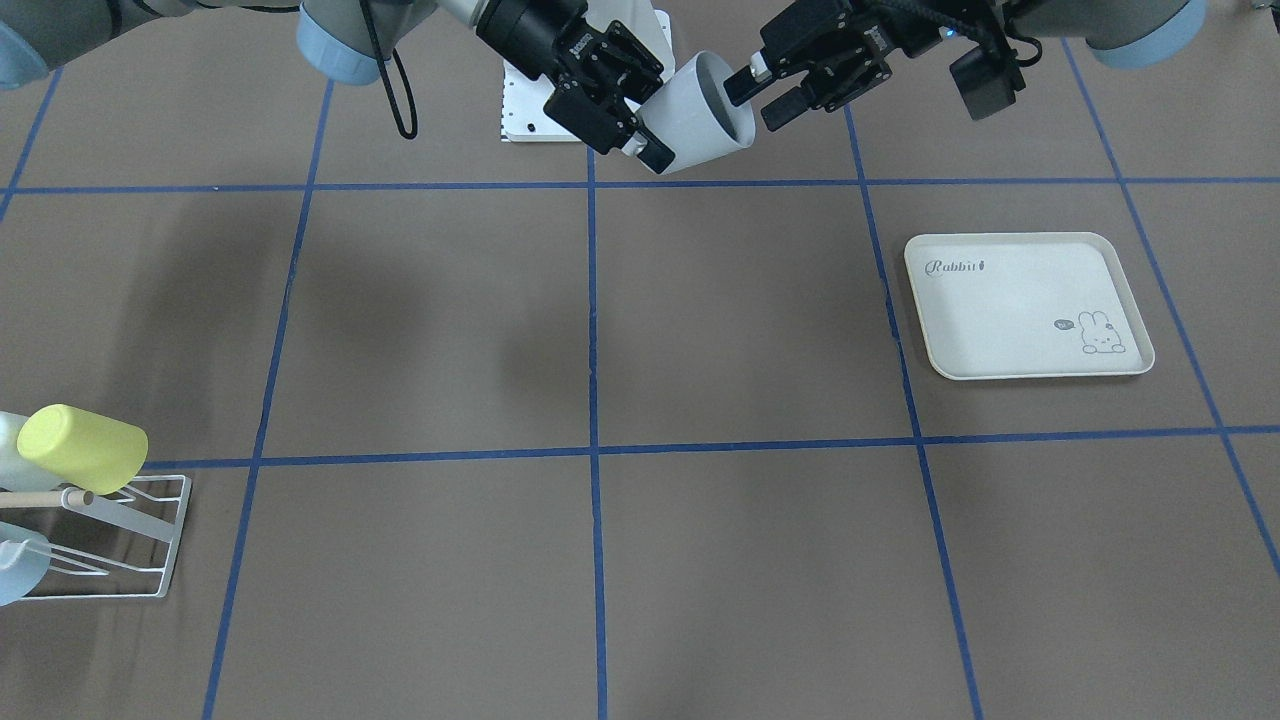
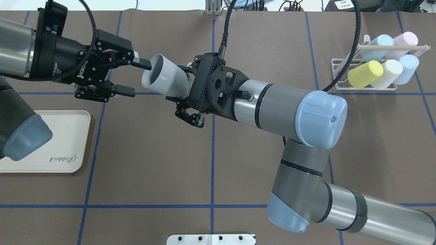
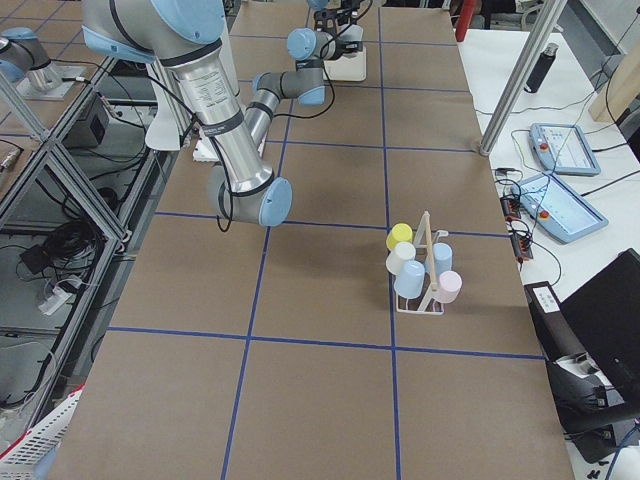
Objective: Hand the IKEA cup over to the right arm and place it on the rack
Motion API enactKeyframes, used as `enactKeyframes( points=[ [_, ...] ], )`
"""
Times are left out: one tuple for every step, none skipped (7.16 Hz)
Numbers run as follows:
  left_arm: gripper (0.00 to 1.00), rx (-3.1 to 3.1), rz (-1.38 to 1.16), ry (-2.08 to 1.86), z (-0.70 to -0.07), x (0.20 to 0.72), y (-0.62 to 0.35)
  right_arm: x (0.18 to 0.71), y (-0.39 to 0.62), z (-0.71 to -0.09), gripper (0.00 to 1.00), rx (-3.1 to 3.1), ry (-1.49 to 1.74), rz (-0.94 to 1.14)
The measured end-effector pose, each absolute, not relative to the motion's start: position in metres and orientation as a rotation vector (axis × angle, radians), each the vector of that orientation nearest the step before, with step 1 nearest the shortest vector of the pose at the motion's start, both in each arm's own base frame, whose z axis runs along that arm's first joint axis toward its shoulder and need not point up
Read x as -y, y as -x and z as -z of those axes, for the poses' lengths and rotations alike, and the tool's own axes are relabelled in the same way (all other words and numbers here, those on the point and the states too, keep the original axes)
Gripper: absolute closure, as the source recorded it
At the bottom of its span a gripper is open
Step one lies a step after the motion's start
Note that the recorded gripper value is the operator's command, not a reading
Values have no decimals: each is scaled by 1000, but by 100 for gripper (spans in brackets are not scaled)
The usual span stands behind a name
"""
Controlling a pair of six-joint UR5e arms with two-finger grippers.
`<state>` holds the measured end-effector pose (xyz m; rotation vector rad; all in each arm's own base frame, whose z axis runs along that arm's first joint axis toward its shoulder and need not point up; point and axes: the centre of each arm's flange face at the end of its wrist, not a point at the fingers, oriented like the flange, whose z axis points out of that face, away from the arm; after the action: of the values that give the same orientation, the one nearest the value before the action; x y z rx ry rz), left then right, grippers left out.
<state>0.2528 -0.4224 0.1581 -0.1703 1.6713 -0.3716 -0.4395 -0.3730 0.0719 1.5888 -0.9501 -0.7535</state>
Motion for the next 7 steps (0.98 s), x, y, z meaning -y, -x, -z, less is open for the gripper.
enactKeyframes(
  points=[
    [0, -1668, 389, 158, -162, 427, -246, 379, 437, -74, 45, 934, -1579, 751],
    [0, -1652, 398, 124, -174, 432, -238, 389, 432, -75, 45, 900, -1553, 749],
    [0, -1615, 382, 67, -198, 436, -231, 400, 424, -76, 46, 852, -1511, 749],
    [0, -1564, 354, -1, -228, 440, -223, 414, 416, -78, 46, 798, -1458, 749],
    [0, -1503, 326, -65, -256, 444, -213, 430, 407, -82, 46, 735, -1394, 748],
    [0, -1437, 295, -113, -277, 449, -206, 448, 397, -85, 46, 669, -1324, 745],
    [0, -1368, 254, -160, -296, 453, -198, 466, 387, -87, 46, 601, -1247, 744]
  ],
)
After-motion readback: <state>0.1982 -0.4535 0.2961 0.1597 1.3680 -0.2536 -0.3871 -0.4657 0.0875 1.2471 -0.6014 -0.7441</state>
